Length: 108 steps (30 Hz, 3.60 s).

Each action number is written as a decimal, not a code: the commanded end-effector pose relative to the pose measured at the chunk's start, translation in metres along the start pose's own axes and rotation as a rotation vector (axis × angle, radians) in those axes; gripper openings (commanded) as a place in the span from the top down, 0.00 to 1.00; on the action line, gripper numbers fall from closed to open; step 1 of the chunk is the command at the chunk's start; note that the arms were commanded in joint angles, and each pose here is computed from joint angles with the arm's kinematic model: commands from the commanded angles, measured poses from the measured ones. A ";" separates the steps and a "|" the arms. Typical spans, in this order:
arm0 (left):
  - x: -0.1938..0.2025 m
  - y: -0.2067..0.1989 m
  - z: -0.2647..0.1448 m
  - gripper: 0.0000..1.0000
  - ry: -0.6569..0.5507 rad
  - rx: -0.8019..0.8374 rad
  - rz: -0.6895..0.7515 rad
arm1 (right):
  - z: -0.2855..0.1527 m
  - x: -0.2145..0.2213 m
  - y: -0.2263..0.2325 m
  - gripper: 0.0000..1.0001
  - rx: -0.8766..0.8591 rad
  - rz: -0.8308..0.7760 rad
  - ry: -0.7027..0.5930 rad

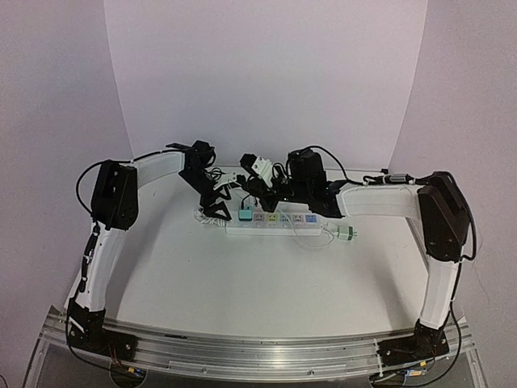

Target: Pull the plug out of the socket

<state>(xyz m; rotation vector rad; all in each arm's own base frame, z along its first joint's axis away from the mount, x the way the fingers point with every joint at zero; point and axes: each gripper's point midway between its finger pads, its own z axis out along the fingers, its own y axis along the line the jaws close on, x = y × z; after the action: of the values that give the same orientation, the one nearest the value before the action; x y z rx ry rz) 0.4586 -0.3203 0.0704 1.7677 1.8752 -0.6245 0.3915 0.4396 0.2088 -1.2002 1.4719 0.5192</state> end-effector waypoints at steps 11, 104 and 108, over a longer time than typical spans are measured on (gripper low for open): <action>-0.026 0.034 -0.072 0.01 -0.105 -0.165 -0.014 | -0.086 -0.091 -0.123 1.00 0.403 0.019 -0.181; -0.006 0.011 -0.057 0.01 -0.072 -0.077 -0.070 | -0.230 0.310 -0.105 0.69 0.083 0.410 1.123; -0.007 0.011 -0.057 0.01 -0.077 -0.075 -0.070 | -0.269 0.327 -0.125 0.77 0.274 0.562 1.191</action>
<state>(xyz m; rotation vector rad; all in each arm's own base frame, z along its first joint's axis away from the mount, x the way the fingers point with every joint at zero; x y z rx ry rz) 0.4740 -0.2869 0.0938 1.6149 1.9362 -0.6258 0.4098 0.0942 0.0092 -1.2077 2.6883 0.0483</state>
